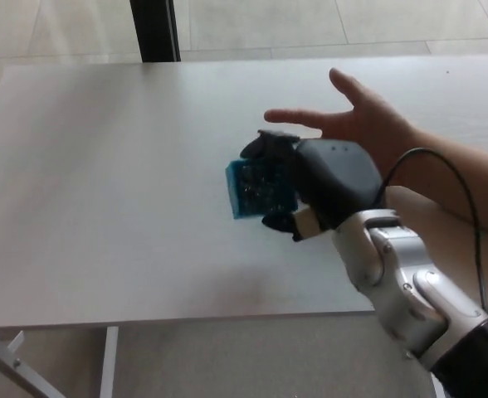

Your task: The robot uses its right hand to pick up a cube kept in the middle of the desk infront of it and hands it to a person

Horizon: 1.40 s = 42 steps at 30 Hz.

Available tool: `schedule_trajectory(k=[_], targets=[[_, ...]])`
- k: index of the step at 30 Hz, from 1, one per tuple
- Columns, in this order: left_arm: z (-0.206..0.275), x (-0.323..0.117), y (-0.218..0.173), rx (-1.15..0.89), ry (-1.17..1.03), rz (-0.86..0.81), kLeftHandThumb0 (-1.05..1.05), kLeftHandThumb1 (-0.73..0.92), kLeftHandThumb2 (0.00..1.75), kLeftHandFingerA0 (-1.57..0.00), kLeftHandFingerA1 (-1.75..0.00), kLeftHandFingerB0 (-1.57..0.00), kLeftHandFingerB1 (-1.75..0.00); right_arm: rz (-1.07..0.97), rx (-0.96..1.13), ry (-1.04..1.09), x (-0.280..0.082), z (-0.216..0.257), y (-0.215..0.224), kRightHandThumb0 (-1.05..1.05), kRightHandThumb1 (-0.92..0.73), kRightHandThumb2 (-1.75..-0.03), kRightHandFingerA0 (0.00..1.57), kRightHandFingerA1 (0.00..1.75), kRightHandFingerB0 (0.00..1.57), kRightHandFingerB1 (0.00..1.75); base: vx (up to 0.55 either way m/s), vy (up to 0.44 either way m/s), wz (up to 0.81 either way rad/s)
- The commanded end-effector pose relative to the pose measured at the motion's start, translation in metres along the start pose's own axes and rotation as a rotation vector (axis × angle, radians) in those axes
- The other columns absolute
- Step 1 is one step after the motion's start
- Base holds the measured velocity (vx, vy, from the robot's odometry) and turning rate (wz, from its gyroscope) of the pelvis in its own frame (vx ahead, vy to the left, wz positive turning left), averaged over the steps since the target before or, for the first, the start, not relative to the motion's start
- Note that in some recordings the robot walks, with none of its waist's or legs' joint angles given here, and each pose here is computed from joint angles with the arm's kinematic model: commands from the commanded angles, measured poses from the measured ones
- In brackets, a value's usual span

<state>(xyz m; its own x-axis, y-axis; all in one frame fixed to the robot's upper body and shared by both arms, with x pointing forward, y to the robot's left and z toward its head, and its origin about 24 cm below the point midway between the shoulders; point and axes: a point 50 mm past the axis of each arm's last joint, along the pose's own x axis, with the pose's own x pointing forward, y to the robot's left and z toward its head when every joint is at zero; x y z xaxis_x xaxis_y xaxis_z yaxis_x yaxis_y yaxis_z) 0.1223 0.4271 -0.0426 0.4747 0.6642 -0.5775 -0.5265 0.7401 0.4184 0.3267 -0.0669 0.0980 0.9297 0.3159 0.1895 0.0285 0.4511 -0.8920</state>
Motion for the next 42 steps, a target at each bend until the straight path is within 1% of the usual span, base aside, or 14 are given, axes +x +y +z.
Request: schedule_trajectory(k=[1, 5, 7, 11, 18, 19, 29, 34, 35, 36, 37, 40, 41, 42], targets=[[0.004, -0.001, 0.012, 0.058, -0.023, 0.043, -1.05, 0.81, 0.84, -0.61, -1.42, -0.06, -1.43, -0.460, 0.045, -0.070, 0.027, -0.001, -0.104, -0.33, -0.66, -0.69, 0.82, 1.40, 0.87, 0.80, 0.00, 0.000, 0.00], [0.003, -0.001, 0.013, 0.051, -0.024, 0.039, -1.05, 0.81, 0.83, -0.59, -1.44, -0.09, -1.45, -0.495, 0.043, -0.056, 0.031, -0.009, -0.117, -0.31, -0.63, -0.71, 0.80, 1.44, 0.89, 0.80, 0.00, 0.000, 0.00], [0.004, -0.001, 0.013, 0.052, -0.025, 0.038, -1.05, 0.82, 0.83, -0.61, -1.45, -0.06, -1.45, -0.485, 0.013, -0.035, 0.033, -0.016, -0.119, -0.36, -0.63, -0.64, 0.86, 1.27, 0.89, 0.74, 0.00, 0.000, 0.00], [0.002, -0.001, 0.012, 0.057, -0.027, 0.040, -1.05, 0.82, 0.84, -0.65, -1.45, -0.10, -1.46, -0.470, -0.050, -0.011, 0.034, -0.027, -0.117, -0.39, -0.61, -0.60, 0.89, 1.28, 0.91, 0.68, 0.00, 0.000, 0.00], [0.002, -0.001, 0.011, 0.044, -0.029, 0.033, -1.05, 0.79, 0.86, -0.56, -1.47, -0.10, -1.45, -0.374, -0.207, -0.013, 0.033, -0.047, -0.093, -0.30, -0.55, -0.59, 0.90, 1.35, 0.97, 0.65, 0.00, 0.000, 0.00], [0.001, -0.001, 0.011, 0.045, -0.027, 0.033, -1.05, 0.81, 0.83, -0.57, -1.46, -0.11, -1.45, -0.331, -0.236, -0.012, 0.031, -0.053, -0.083, -0.30, -0.51, -0.60, 0.86, 1.50, 0.98, 0.67, 0.00, 0.000, 0.00], [0.000, -0.001, 0.009, 0.039, -0.028, 0.034, -1.05, 0.81, 0.83, -0.59, -1.47, -0.13, -1.46, -0.187, -0.388, 0.004, 0.027, -0.075, -0.052, -0.38, -0.51, -0.60, 0.84, 1.58, 0.93, 0.62, 0.00, 0.000, 0.00], [0.000, -0.001, 0.008, 0.035, -0.026, 0.030, -1.05, 0.83, 0.82, -0.61, -1.44, -0.08, -1.46, -0.084, -0.488, 0.052, 0.022, -0.090, -0.042, -0.39, -0.59, -0.57, 0.80, 1.52, 0.91, 0.63, 0.00, 0.000, 0.00], [-0.002, -0.002, 0.008, 0.043, -0.024, 0.030, -1.05, 0.83, 0.83, -0.60, -1.45, -0.09, -1.46, -0.076, -0.504, 0.052, 0.020, -0.093, -0.040, -0.49, -0.43, -0.83, 0.98, 1.30, 0.87, 0.72, 0.00, 0.000, 0.00], [-0.003, -0.002, 0.008, 0.043, -0.019, 0.031, -1.05, 0.82, 0.82, -0.53, -1.46, -0.12, -1.46, -0.060, -0.531, 0.059, 0.018, -0.096, -0.038, -0.39, -0.58, -0.57, 0.80, 1.55, 0.89, 0.60, 0.00, 0.000, 0.00], [-0.003, -0.002, 0.008, 0.036, -0.014, 0.032, -1.05, 0.82, 0.82, -0.53, -1.46, -0.12, -1.46, -0.040, -0.563, 0.070, 0.017, -0.099, -0.035, -0.39, -0.58, -0.57, 0.80, 1.55, 0.89, 0.60, 0.00, 0.000, 0.00], [-0.003, -0.002, 0.008, 0.040, -0.017, 0.031, -1.05, 0.81, 0.82, -0.61, -1.44, -0.13, -1.43, -0.002, -0.595, 0.090, 0.019, -0.099, -0.035, -0.38, -0.57, -0.62, 0.77, 1.53, 0.88, 0.65, 0.00, 0.000, 0.00], [-0.003, -0.002, 0.008, 0.033, -0.012, 0.032, -1.05, 0.80, 0.82, -0.61, -1.43, -0.13, -1.44, 0.028, -0.651, 0.102, 0.021, -0.099, -0.035, -0.52, -0.46, -0.83, 0.90, 1.29, 0.82, 0.81, 0.00, 0.000, 0.00], [-0.003, -0.002, 0.008, 0.032, -0.010, 0.032, -1.05, 0.80, 0.84, -0.61, -1.45, -0.13, -1.45, 0.052, -0.682, 0.112, 0.022, -0.099, -0.036, -0.49, -0.47, -0.85, 0.86, 1.24, 0.79, 0.85, 0.00, 0.000, 0.00]])
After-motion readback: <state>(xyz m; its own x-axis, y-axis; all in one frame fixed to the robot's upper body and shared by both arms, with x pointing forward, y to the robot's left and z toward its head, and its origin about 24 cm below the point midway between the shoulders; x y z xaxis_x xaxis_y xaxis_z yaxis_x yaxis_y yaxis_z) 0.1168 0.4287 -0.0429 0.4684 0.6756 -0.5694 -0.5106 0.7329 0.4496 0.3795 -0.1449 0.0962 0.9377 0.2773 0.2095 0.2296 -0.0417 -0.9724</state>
